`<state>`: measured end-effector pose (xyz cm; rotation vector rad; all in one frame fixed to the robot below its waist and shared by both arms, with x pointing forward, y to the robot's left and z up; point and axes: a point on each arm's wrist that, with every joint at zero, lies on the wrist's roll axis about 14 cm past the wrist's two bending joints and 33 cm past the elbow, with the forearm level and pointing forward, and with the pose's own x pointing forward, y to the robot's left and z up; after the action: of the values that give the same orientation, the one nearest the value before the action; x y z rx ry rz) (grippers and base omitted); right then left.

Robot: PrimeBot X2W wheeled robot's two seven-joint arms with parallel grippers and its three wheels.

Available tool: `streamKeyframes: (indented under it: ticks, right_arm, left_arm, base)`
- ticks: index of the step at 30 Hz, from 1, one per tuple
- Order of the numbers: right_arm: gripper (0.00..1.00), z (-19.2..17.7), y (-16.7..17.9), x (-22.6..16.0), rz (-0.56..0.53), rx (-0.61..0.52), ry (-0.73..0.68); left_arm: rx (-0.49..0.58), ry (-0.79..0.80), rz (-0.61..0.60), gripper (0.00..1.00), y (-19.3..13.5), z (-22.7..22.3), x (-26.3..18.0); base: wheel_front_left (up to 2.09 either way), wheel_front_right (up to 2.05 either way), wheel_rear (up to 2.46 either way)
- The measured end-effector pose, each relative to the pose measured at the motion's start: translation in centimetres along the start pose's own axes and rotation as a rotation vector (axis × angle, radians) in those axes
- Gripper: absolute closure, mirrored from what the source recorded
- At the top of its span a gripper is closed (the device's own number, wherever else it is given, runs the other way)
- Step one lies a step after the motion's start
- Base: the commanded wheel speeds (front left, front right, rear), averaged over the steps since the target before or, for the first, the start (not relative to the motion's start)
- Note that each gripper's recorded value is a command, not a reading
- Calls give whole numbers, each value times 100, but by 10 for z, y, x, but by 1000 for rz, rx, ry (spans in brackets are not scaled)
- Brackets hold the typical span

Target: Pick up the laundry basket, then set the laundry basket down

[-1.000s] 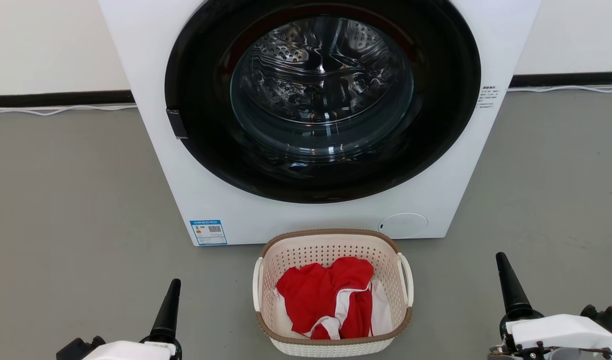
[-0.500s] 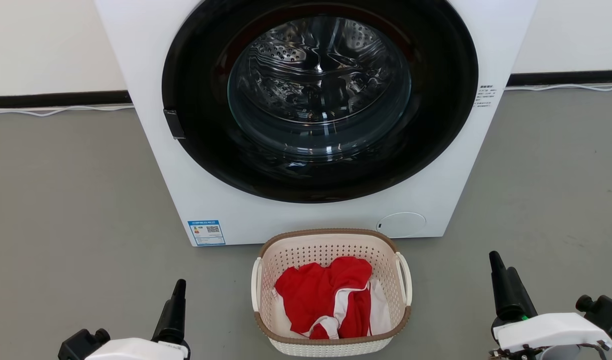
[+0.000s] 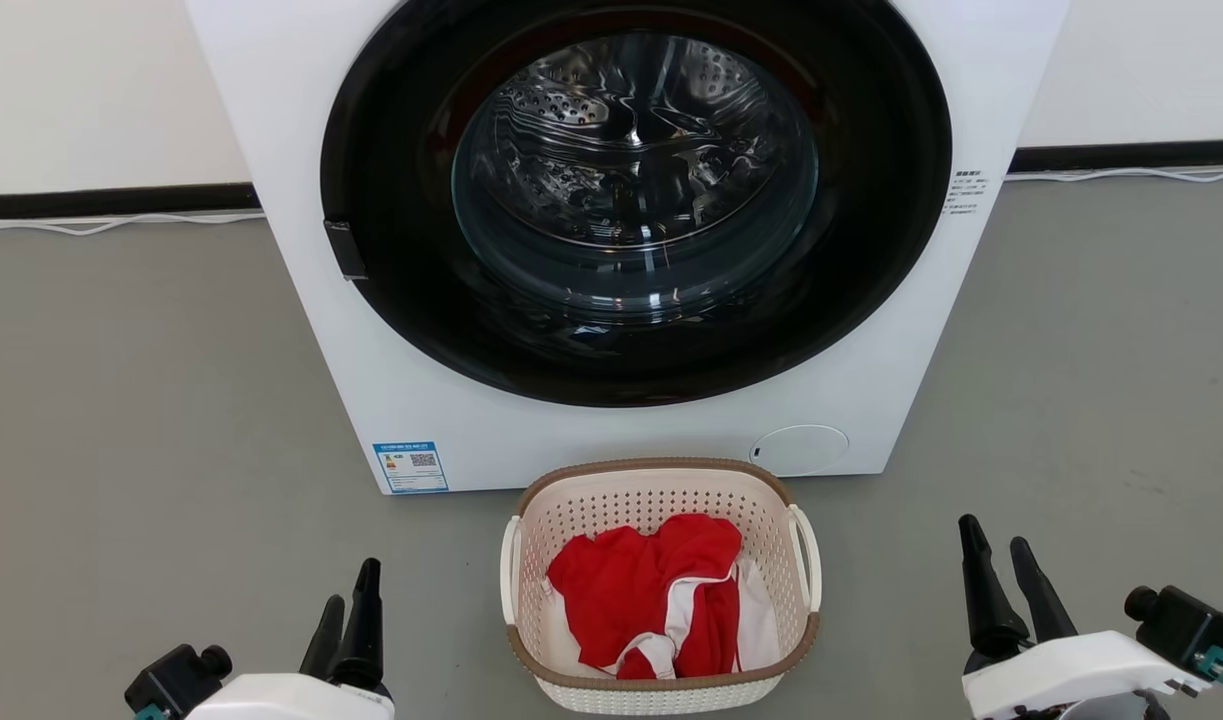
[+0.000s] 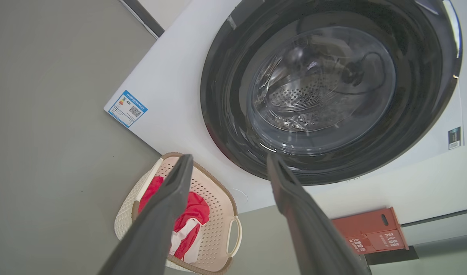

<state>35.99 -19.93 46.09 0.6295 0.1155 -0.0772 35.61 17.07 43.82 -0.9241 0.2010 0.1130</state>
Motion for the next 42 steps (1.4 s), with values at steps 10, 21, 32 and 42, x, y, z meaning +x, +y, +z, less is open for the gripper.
streamKeyframes:
  ticks: [10,21,32,42]
  right_arm:
    - [0,-3,-1,-1,6,-129,3]
    - [0,-7,-4,-3,9,-255,10]
    - [0,-13,-3,-4,27,-374,19]
    - [0,-16,1,-5,58,-493,16]
  left_arm:
    - [120,-12,-8,0,-2,0,1]
    - [249,-20,-24,0,-5,-2,0]
    - [372,-33,-43,0,-8,-3,1]
    - [470,-44,-63,0,-12,-5,0]
  base:
    - [0,0,0]
    - [0,0,0]
    - [0,0,0]
    - [0,0,0]
